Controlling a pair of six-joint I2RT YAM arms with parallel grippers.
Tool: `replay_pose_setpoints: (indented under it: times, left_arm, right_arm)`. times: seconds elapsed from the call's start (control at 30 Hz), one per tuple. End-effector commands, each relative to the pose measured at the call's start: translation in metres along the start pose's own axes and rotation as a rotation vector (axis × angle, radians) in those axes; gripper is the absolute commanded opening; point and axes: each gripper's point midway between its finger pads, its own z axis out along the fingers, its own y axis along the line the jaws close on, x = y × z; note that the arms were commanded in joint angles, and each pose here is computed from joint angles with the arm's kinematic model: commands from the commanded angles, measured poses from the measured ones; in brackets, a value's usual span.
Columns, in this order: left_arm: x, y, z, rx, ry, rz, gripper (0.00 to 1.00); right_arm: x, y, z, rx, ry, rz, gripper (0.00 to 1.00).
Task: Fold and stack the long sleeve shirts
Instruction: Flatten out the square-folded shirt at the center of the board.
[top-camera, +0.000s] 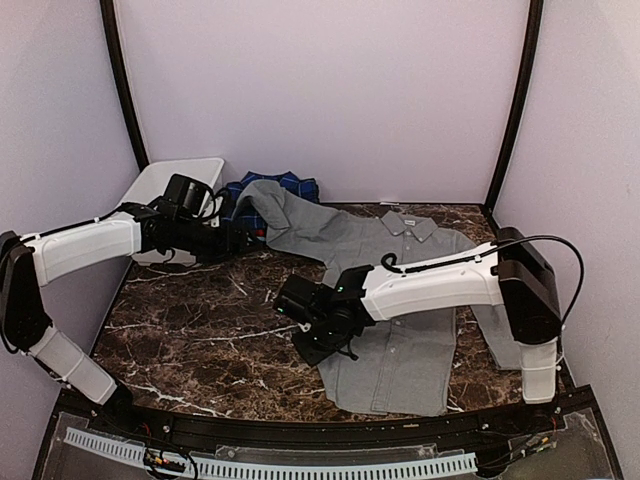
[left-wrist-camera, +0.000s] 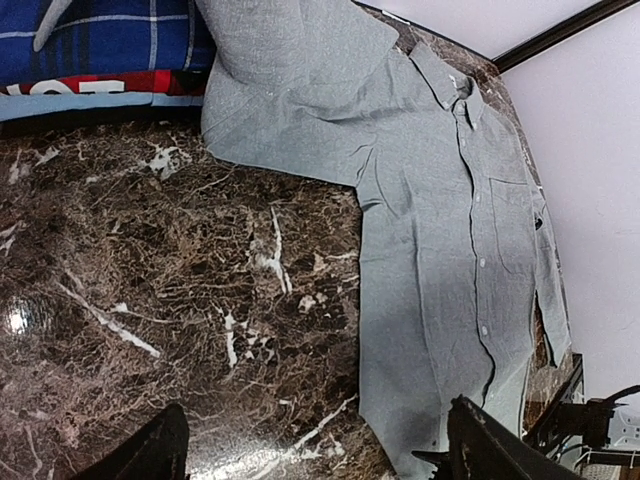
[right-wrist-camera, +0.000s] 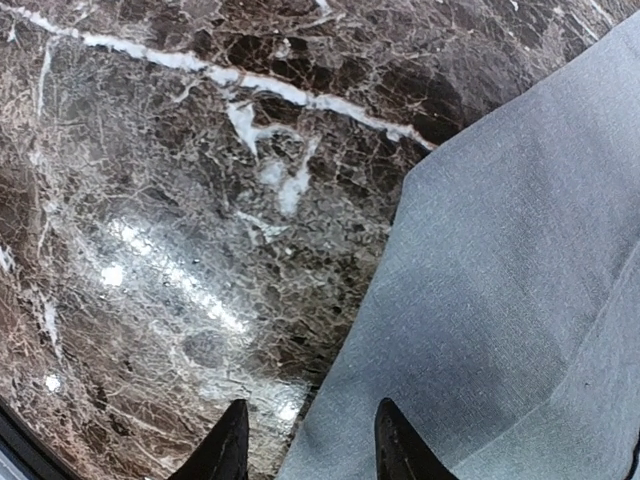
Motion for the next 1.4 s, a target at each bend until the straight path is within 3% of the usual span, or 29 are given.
replay_pose_setpoints:
  times: [0.0, 0.2, 0.43, 0.8, 1.0, 1.2, 1.37]
  left_arm:
    - [-0.005, -0.006, -0.016, 0.016, -0.061, -0.004, 0.88]
    - [-0.001, -0.006, -0.013, 0.026, -0.048, -0.011, 0.88]
    - [0.001, -0.007, -0.01, 0.038, -0.034, -0.011, 0.88]
    - [0.007, -0.01, -0.003, 0.056, 0.002, 0.002, 0.88]
    - [0.015, -0.011, 0.004, 0.067, 0.038, 0.01, 0.88]
    - [0.026, -0.016, 0.011, 0.078, 0.082, 0.026, 0.89]
    - [0.046, -0.019, 0.018, 0.069, 0.143, 0.051, 0.89]
  right_arm:
    - [0.013, -0.004, 0.014, 0.047, 0.036, -0.011, 0.39]
    - [0.023, -0.009, 0.027, 0.078, 0.074, -0.014, 0.31]
    - [0.012, -0.013, 0.011, 0.063, 0.037, 0.009, 0.0]
    - [-0.031, -0.011, -0.059, -0.337, -0.151, 0.141, 0.0]
    - [-0.024, -0.019, -0.062, -0.541, -0.157, 0.233, 0.0]
    - [-0.003, -0.033, -0.035, -0.441, -0.086, 0.253, 0.27]
    - [0.008, -0.053, -0.029, -0.317, -0.078, 0.264, 0.38]
